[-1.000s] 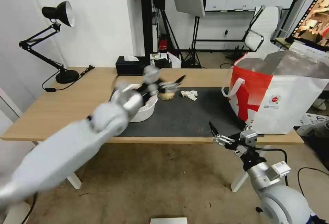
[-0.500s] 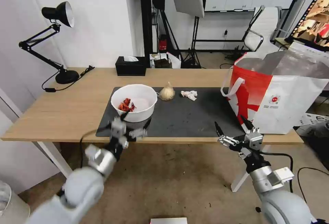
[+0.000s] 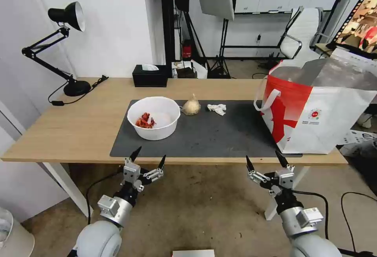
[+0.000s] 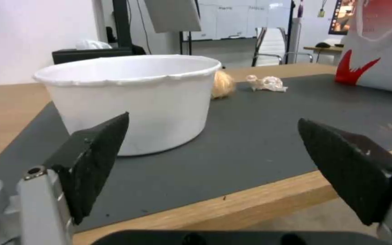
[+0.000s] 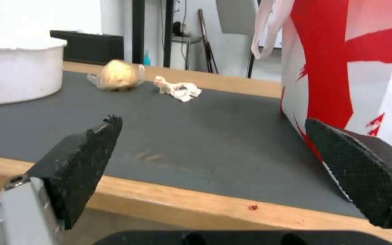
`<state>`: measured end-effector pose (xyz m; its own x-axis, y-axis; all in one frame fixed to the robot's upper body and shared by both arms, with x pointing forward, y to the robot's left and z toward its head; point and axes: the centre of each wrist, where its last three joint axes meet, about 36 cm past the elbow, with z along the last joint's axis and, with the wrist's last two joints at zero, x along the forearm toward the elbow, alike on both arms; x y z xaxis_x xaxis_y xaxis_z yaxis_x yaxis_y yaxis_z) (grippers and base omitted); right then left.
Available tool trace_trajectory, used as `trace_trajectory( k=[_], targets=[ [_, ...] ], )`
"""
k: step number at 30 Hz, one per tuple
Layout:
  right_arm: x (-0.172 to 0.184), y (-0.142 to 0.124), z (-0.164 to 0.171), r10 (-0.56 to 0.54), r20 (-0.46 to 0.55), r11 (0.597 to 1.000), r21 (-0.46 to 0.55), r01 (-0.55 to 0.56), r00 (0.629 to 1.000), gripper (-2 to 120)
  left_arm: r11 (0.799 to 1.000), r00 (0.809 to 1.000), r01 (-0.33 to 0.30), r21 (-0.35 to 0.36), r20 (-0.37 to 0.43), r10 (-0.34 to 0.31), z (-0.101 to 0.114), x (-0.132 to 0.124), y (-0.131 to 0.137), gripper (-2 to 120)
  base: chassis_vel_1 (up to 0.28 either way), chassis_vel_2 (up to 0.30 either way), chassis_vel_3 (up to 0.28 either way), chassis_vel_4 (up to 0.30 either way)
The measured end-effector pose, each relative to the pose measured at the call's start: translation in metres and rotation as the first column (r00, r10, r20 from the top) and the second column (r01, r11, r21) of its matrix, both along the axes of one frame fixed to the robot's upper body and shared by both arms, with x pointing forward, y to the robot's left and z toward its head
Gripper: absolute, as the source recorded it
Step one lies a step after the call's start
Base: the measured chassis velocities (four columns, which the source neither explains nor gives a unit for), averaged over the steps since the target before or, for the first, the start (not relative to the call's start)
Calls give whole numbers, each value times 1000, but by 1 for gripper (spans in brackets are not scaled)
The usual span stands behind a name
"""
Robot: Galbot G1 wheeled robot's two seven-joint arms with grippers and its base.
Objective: Pick up the trash from the table and place it into the takeout bag.
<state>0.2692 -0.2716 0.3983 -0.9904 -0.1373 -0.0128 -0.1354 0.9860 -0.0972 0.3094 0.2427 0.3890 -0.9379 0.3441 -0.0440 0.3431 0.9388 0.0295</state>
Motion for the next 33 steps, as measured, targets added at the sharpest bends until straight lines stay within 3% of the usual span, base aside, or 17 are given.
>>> trace_trajectory(
  k=[29,33],
  targets=[
    [-8,3,9,15,-7,1000,22,-15,1000,100,1000,1000,3,-11,22,-3,2,-2,1,100,0,0,0,0],
    [25,3,31,141,30,985,99,-143,990,100,1000,1000,4,-10,31,-4,5,1,3,100,0,0,0,0]
  ],
)
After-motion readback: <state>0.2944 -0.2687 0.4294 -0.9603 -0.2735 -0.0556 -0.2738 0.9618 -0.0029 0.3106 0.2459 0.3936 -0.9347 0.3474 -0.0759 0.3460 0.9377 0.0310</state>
